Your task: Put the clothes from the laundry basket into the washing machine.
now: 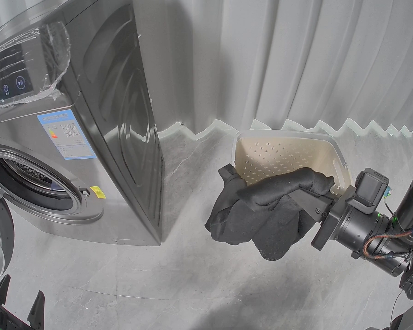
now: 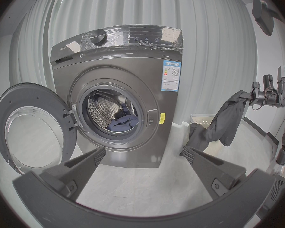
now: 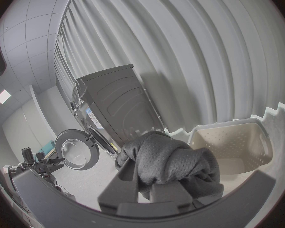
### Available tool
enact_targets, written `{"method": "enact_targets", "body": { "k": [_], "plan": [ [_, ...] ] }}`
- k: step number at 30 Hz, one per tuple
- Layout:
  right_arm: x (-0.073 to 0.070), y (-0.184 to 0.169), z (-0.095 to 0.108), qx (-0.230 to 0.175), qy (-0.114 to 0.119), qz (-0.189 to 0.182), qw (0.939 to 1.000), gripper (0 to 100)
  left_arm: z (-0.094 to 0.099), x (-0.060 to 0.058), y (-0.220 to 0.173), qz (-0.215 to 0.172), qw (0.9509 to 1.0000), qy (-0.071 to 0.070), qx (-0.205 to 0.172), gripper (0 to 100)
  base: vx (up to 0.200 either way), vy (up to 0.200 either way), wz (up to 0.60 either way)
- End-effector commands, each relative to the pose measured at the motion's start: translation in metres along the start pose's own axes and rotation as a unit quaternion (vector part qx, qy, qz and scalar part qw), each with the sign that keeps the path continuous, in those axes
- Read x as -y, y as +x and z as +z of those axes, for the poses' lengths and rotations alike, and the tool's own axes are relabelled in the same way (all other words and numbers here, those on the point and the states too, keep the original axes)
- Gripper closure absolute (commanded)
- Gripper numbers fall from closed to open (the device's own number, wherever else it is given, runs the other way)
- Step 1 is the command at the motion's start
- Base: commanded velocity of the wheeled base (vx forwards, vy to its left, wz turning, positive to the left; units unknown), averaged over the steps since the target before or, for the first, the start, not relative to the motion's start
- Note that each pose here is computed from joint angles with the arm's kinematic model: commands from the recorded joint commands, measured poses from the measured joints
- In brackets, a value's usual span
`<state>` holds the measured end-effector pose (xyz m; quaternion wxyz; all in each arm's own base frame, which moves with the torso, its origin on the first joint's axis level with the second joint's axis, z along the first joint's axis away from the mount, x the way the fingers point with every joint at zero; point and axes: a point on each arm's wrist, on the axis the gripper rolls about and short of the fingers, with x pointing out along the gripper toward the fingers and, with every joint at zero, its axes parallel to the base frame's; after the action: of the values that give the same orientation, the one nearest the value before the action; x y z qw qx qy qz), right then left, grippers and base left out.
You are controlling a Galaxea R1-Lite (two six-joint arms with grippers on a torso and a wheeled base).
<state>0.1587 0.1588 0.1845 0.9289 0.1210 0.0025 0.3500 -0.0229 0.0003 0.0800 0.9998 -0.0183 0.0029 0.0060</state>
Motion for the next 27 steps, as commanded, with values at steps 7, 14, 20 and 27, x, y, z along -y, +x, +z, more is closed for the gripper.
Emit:
{"method": "enact_targets", "body": {
  "k": [7, 14, 20, 27],
  "plan": [
    [-0.001, -0.0004, 0.0018, 0.011, 0.002, 0.013, 0.9999, 100, -0.0049, -0.0002, 0.0, 0.0, 1.0, 0.0, 0.0, 0, 0.0, 0.057, 0.0],
    [-0.0009, -0.0006, 0.0015, 0.01, 0.002, 0.014, 0.9999, 100, -0.0049, -0.0002, 0.0, 0.001, 1.0, -0.001, 0.0, 0, -0.086, 0.0, 0.0],
    [-0.0006, -0.0007, 0.0004, 0.008, 0.001, 0.014, 0.9999, 100, -0.0048, -0.0002, 0.0001, 0.0, 1.0, -0.001, -0.001, 0, -0.2, 0.0, 0.0],
    [-0.0005, -0.001, 0.0001, 0.007, 0.001, 0.013, 0.9999, 100, -0.0049, -0.0002, 0.0, 0.0, 1.0, -0.001, 0.0, 0, -0.2, 0.0, 0.0]
  ]
}}
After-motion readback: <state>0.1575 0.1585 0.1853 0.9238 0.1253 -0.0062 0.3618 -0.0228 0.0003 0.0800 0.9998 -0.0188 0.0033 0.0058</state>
